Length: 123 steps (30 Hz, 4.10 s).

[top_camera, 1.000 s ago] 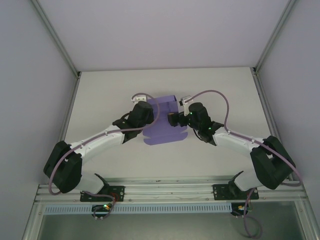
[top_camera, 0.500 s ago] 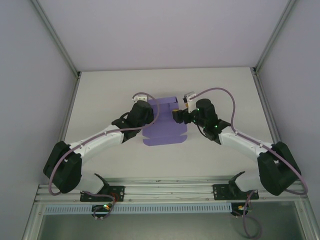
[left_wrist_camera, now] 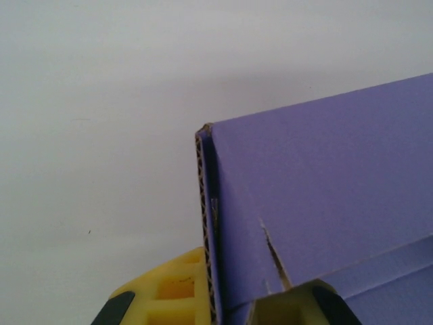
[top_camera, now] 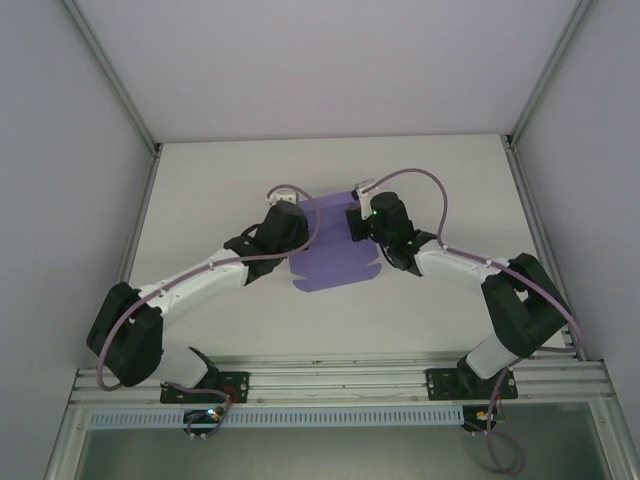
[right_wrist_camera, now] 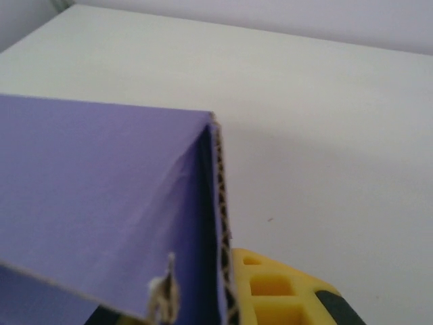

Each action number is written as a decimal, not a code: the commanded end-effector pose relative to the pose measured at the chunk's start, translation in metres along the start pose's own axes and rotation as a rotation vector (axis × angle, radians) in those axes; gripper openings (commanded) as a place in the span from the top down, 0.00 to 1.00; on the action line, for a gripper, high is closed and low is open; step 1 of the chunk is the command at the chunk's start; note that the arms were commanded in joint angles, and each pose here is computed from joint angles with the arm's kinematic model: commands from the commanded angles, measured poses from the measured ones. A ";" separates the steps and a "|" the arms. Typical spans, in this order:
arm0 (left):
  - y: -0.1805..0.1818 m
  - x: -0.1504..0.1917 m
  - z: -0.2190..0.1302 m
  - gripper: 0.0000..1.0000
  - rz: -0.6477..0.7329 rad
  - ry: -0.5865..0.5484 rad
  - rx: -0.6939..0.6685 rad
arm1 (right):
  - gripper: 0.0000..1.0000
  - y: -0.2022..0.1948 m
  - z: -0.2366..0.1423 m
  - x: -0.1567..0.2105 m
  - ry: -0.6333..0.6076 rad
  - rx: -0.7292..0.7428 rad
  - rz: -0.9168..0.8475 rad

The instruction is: Assemble paper box

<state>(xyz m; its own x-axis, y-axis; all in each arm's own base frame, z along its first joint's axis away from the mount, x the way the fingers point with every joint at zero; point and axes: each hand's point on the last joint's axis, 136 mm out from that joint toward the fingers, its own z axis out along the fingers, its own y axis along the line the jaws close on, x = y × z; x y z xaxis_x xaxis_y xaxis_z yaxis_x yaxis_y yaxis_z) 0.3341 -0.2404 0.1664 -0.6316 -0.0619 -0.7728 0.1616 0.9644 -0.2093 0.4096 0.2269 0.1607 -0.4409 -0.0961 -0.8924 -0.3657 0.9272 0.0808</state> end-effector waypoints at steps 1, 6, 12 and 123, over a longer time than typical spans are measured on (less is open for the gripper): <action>0.012 -0.013 -0.005 1.00 -0.083 -0.020 -0.080 | 0.98 -0.059 -0.008 0.000 0.005 0.367 0.064; 0.033 -0.010 -0.006 1.00 -0.146 -0.002 -0.170 | 0.97 -0.099 -0.026 0.011 0.074 0.646 0.041; 0.058 -0.009 -0.010 1.00 -0.138 0.016 -0.270 | 0.95 -0.132 -0.040 0.011 0.207 0.870 -0.145; 0.017 -0.024 -0.008 1.00 -0.142 0.012 -0.135 | 0.80 -0.109 -0.011 0.015 0.244 0.848 -0.129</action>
<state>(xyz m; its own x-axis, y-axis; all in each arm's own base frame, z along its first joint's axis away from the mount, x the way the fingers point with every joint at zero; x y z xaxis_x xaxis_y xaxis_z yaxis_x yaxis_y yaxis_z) 0.3408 -0.2539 0.1716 -0.6943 -0.1388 -0.7061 0.0937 0.9554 -0.2799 0.4367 0.2070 0.1714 -0.5502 -0.1643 -0.8187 0.1165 0.9558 -0.2701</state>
